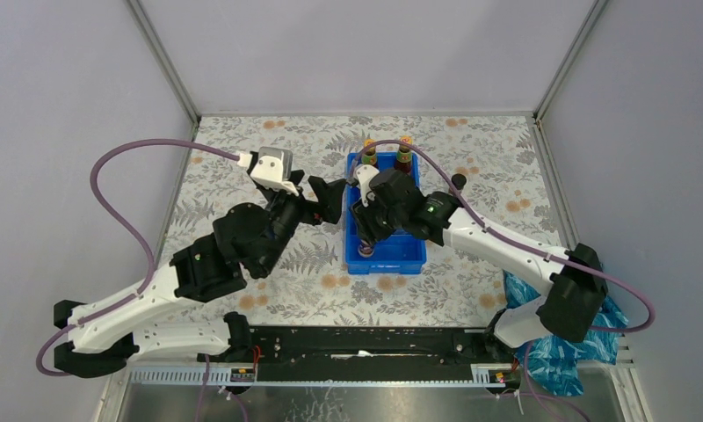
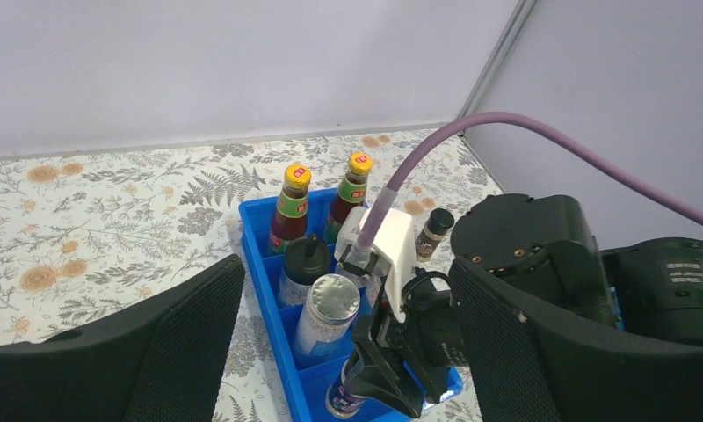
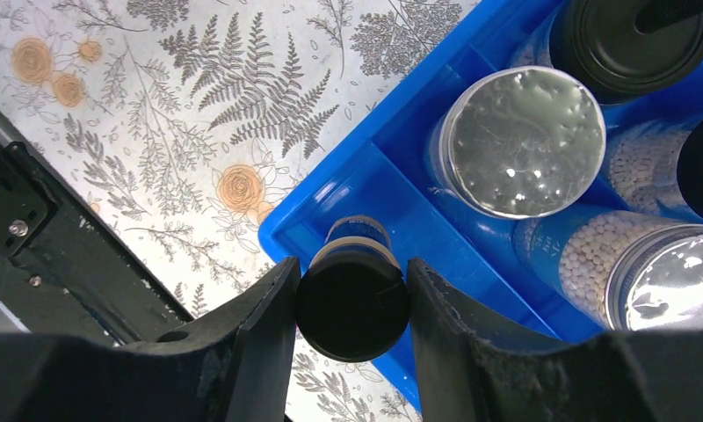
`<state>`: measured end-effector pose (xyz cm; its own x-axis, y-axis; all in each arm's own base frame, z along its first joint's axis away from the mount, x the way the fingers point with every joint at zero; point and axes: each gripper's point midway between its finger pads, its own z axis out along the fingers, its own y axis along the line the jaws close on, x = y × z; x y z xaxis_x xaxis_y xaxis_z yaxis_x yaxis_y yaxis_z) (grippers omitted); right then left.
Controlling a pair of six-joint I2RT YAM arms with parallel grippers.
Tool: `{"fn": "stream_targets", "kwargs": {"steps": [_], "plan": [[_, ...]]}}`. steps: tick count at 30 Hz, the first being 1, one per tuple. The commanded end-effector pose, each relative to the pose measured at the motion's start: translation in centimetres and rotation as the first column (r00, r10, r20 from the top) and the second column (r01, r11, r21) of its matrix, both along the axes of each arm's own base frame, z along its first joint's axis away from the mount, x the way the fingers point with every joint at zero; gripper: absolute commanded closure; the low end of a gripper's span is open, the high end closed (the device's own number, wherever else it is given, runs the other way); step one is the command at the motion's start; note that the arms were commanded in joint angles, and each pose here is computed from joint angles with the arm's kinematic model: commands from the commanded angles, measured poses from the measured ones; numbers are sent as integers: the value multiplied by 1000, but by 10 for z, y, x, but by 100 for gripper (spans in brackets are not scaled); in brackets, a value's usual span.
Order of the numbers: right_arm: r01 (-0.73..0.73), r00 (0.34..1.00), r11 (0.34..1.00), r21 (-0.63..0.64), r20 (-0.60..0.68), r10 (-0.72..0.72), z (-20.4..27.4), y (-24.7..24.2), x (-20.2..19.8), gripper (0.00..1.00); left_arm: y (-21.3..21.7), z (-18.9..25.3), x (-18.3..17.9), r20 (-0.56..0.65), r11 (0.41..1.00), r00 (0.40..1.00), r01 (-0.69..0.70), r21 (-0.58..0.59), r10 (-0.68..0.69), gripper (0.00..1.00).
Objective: Organize the condiment bottles
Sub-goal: Place the bottle in the storage box.
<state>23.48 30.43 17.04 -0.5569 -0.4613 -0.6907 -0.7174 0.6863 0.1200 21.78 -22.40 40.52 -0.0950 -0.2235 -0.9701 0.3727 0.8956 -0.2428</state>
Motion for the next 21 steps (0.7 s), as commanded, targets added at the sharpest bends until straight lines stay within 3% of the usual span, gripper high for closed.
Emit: {"fn": "stream_targets", "kwargs": {"steps": [1,21], "plan": [[-8,998,1000,25,67,6,15,15,14,100,8,6,-5,9,999,1000,15,37,-16,10],[32,997,996,-82,78,-26,-32,4,25,100,16,7,-11,10,999,999,32,36,-32,10]]}}
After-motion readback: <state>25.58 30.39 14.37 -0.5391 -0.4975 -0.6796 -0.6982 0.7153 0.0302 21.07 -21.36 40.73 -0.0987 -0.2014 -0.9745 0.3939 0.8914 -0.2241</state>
